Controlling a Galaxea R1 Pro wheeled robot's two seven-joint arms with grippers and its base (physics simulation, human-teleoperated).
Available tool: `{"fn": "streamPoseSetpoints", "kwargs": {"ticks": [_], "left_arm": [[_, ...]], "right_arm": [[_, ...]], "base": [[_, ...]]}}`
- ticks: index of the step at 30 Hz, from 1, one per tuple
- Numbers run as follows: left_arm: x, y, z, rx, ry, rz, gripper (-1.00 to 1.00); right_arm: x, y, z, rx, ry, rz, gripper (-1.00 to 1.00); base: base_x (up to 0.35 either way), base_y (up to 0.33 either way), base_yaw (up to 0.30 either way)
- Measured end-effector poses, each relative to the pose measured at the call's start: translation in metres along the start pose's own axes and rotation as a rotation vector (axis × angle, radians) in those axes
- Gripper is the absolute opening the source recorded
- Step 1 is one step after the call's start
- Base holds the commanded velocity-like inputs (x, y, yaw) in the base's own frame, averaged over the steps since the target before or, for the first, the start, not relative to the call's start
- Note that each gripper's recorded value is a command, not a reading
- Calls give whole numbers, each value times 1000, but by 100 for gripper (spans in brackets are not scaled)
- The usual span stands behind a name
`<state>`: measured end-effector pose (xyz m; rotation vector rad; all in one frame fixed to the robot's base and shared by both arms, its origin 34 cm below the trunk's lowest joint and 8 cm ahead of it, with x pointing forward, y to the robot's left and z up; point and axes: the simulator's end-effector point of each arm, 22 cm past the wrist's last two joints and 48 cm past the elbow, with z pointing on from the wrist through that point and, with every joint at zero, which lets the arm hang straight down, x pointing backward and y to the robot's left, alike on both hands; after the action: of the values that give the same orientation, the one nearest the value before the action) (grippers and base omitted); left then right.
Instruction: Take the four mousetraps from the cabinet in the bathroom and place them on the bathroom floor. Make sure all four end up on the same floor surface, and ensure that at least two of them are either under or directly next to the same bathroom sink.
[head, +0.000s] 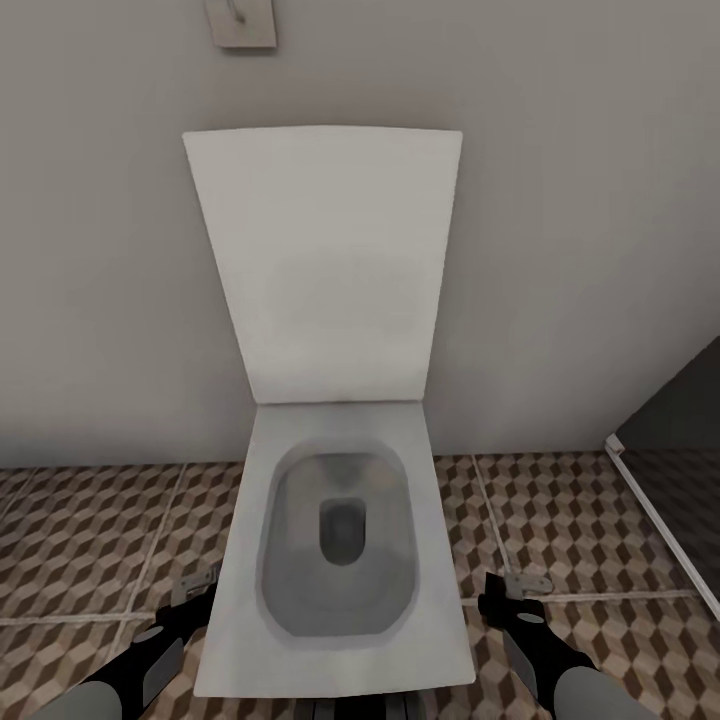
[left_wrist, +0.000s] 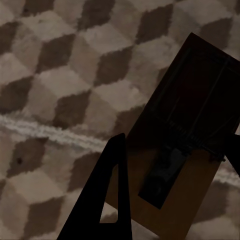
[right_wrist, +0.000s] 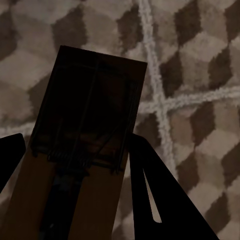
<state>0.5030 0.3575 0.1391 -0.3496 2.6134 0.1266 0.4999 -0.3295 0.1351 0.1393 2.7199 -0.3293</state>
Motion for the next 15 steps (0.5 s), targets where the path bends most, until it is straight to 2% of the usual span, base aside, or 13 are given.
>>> {"fn": "streamPoseSetpoints", "kwargs": {"ticks": [15], "left_arm": [[10, 2, 4, -5, 19, 2, -100]], "right_arm": [[10, 2, 4, -6, 18, -10, -100]], "base": [[0, 0, 81]]}}
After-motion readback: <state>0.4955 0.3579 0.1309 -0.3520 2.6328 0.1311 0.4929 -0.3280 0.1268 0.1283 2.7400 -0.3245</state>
